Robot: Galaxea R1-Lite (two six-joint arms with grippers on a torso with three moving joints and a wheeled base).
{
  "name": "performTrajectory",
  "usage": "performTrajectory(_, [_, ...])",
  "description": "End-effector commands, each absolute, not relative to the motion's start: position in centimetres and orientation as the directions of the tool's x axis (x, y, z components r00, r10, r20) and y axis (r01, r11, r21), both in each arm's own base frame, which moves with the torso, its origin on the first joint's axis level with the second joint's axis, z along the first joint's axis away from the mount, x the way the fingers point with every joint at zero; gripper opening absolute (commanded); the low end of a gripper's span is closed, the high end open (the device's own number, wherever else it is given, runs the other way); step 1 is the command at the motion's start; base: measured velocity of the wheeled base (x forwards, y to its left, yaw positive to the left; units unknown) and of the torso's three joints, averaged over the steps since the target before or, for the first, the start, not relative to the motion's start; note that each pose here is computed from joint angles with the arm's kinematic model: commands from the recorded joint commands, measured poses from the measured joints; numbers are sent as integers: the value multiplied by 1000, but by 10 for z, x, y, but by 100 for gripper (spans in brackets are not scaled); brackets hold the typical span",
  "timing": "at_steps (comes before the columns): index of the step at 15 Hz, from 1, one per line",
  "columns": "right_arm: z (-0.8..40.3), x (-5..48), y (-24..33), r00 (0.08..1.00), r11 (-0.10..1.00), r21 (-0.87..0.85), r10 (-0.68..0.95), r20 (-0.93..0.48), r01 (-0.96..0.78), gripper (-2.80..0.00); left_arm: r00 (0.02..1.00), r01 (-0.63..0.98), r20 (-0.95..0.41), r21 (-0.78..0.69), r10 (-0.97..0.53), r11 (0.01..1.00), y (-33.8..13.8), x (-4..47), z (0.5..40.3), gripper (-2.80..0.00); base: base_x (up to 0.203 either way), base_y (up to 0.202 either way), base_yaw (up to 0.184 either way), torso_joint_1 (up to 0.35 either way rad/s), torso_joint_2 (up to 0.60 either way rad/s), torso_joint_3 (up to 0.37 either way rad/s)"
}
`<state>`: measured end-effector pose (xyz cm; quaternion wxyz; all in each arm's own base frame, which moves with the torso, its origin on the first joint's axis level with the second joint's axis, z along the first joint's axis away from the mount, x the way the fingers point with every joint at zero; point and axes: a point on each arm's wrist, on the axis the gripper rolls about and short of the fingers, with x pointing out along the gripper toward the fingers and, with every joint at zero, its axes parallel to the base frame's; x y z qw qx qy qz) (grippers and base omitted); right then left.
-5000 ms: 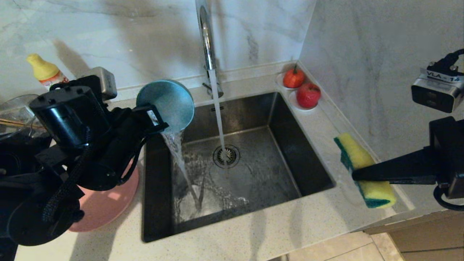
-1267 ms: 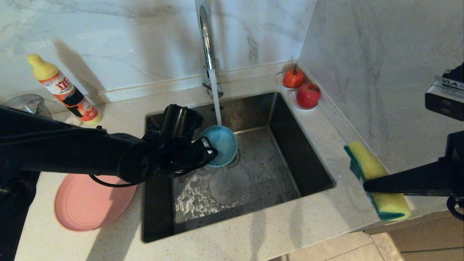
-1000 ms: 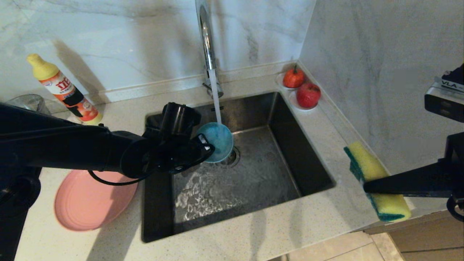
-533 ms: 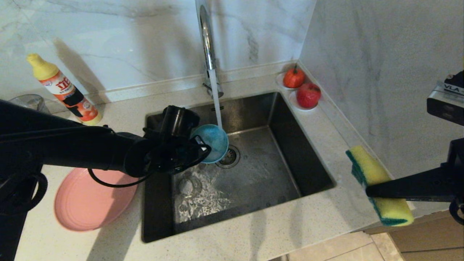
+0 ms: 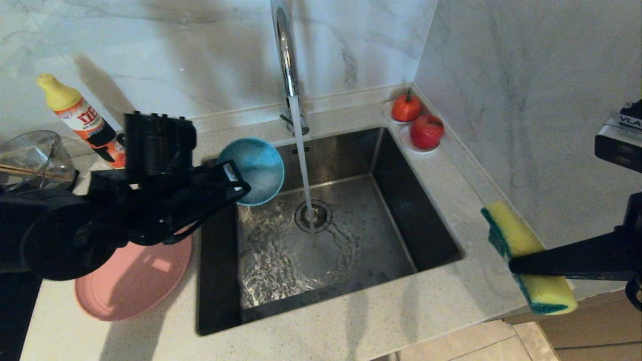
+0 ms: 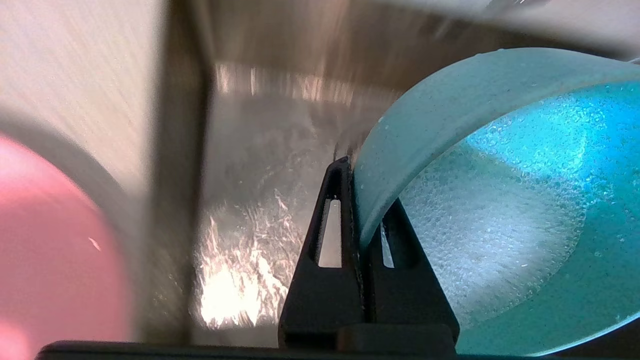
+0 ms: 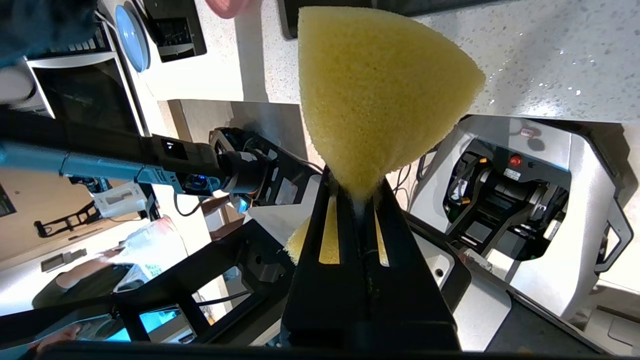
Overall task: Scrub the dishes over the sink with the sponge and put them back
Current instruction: Place the bowl on the table
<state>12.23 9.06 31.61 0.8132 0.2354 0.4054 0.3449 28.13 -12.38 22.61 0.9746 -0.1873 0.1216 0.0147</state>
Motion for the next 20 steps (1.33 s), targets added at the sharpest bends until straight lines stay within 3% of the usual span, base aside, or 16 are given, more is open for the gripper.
performTrajectory(1, [318,119,89,435,646,666,756,-490,-373,-280,1000,21,-4,-337,-24,941,-107,248,257,-280,0,0,0,0,0,0])
performTrajectory(8, [316,122,90,429,653,665,751,-502,-363,-280,934,78,355,-117,-32,990,-99,229,264,-280,0,0,0,0,0,0])
performTrajectory(12, [316,122,91,429,652,665,751,-502,-364,-280,899,111,431,-44,-81,993,-99,224,260,-280,0,0,0,0,0,0])
performTrajectory(20, [313,126,93,423,662,663,743,-519,-349,-280,774,109,619,71,-130,991,-89,195,294,-280,0,0,0,0,0,0])
